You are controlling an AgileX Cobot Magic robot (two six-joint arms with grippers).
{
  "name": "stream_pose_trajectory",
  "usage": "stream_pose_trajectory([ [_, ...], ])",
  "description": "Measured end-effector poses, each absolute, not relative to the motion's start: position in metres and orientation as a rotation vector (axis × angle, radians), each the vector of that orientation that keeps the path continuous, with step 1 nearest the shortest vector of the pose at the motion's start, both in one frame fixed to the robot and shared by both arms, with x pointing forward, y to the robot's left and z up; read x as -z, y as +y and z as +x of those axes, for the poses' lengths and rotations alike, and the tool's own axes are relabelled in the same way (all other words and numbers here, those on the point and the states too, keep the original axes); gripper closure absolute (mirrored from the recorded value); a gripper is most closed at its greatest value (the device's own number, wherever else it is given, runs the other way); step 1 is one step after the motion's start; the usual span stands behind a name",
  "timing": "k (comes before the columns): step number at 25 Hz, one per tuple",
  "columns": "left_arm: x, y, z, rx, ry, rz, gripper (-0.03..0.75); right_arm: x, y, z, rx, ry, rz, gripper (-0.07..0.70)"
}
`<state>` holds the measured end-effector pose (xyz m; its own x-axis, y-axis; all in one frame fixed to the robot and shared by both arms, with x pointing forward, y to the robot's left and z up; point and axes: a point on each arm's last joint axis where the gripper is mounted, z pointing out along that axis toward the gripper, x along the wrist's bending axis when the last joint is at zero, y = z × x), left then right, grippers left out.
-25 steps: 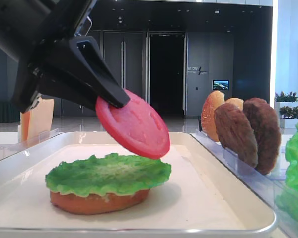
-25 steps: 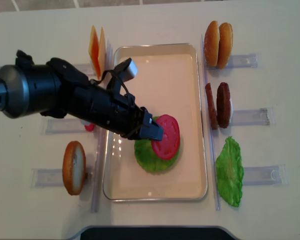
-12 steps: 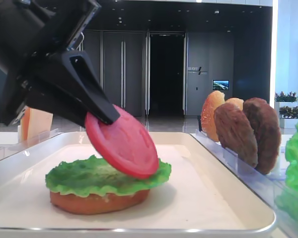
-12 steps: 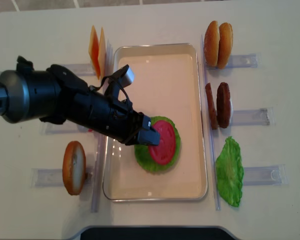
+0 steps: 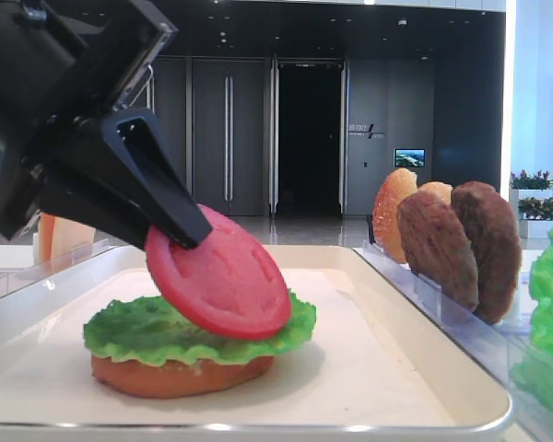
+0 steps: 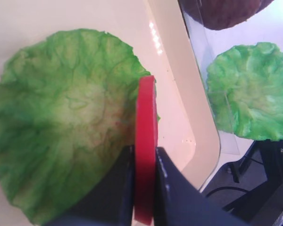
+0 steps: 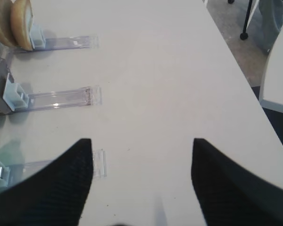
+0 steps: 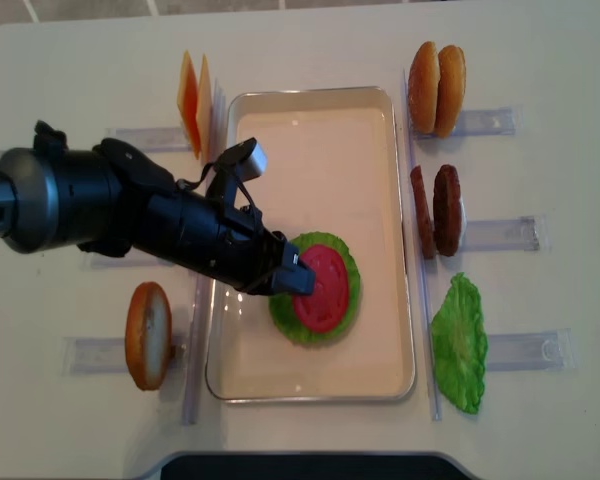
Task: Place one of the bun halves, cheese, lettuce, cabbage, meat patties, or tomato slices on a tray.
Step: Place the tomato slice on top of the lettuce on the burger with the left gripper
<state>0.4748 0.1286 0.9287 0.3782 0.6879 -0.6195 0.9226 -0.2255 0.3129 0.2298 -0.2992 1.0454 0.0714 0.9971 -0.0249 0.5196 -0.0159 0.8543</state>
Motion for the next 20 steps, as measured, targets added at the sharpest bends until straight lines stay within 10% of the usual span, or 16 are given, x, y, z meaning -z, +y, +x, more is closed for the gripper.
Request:
stream_pose_trajectory([
  [9,-0.9284,0.1291,0.4756,0.441,1.355,2.013,0.611,-1.0454,-0.2992,0.2298,-0.838,1.538,1.629,0.171],
  [17,-0.9259,0.1323,0.4781,0.371,1.352,2.051,0.143,-1.0454,-0.2992,0.2298,-0.838,1.538,1.629,0.171],
  [20,-0.9263,0.1328,0.479,0.359,1.336,2.081,0.079,-1.0454,-0.2992,0.2298,-0.838,1.538,1.629,0.171],
])
